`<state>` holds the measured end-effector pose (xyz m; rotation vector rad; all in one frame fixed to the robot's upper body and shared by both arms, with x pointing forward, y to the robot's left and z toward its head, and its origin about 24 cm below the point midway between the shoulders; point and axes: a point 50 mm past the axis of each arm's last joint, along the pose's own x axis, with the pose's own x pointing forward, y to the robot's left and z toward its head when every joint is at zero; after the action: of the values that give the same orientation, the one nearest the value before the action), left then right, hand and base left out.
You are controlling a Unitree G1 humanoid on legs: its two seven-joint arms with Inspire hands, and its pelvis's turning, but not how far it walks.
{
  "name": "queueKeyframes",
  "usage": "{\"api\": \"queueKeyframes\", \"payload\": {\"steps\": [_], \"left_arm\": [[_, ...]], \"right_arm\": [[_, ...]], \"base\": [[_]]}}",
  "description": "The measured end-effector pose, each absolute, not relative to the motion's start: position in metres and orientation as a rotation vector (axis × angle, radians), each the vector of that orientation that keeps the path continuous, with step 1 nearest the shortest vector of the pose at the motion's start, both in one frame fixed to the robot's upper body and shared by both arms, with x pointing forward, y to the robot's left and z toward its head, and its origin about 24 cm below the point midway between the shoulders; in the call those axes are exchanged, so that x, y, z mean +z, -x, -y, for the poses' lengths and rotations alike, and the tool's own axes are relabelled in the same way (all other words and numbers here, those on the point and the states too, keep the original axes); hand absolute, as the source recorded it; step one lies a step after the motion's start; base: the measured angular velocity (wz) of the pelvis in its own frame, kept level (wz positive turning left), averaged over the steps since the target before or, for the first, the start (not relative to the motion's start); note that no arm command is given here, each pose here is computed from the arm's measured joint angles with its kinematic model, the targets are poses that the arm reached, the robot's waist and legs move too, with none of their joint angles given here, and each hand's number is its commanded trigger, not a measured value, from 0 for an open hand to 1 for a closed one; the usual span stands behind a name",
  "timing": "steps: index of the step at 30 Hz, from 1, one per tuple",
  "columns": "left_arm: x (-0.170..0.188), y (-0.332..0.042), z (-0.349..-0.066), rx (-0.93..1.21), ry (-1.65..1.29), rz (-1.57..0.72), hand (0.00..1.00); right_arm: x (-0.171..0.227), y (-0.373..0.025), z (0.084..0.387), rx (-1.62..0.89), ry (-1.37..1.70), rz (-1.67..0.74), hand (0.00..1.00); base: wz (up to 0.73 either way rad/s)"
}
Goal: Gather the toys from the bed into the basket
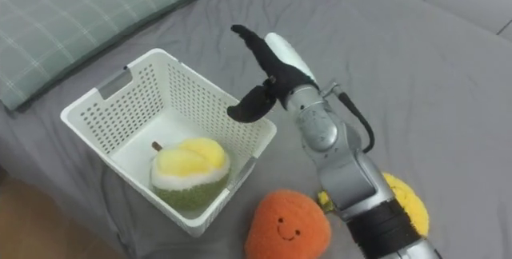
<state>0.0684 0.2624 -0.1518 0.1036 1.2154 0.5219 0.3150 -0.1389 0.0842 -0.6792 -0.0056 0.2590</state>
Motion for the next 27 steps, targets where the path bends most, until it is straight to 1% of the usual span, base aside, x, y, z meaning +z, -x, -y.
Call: {"api": "queueKeyframes", "payload": {"steps": [1,5,10,14,16,21,27], "left_arm": [[-0.152,-0.067,-0.263,0.530,-0.098,-1.218,0.00],[-0.153,-0.057,-0.265,0.551,-0.090,-1.237,0.00],[-0.153,-0.054,-0.263,0.549,-0.083,-1.239,0.00],[-0.152,-0.050,-0.264,0.544,-0.089,-1.235,0.00],[-0.152,-0.052,-0.264,0.532,-0.100,-1.235,0.00],[-0.152,-0.060,-0.261,0.485,-0.132,-1.228,0.00],[-0.151,-0.083,-0.257,0.448,-0.141,-1.193,0.00]], "right_arm": [[0.081,-0.315,0.148,0.227,0.678,-0.013,0.00],[0.068,-0.309,0.168,0.153,0.639,-0.073,0.00],[0.043,-0.309,0.213,0.018,0.608,-0.230,0.00],[0.027,-0.305,0.235,-0.074,0.604,-0.316,0.00],[0.011,-0.299,0.248,-0.120,0.618,-0.391,0.00],[-0.006,-0.292,0.261,-0.169,0.639,-0.480,0.00],[-0.010,-0.303,0.271,-0.229,0.669,-0.529,0.00]], "base": [[-0.38],[-0.25],[-0.12],[-0.10],[-0.12],[-0.07],[0.00]]}}
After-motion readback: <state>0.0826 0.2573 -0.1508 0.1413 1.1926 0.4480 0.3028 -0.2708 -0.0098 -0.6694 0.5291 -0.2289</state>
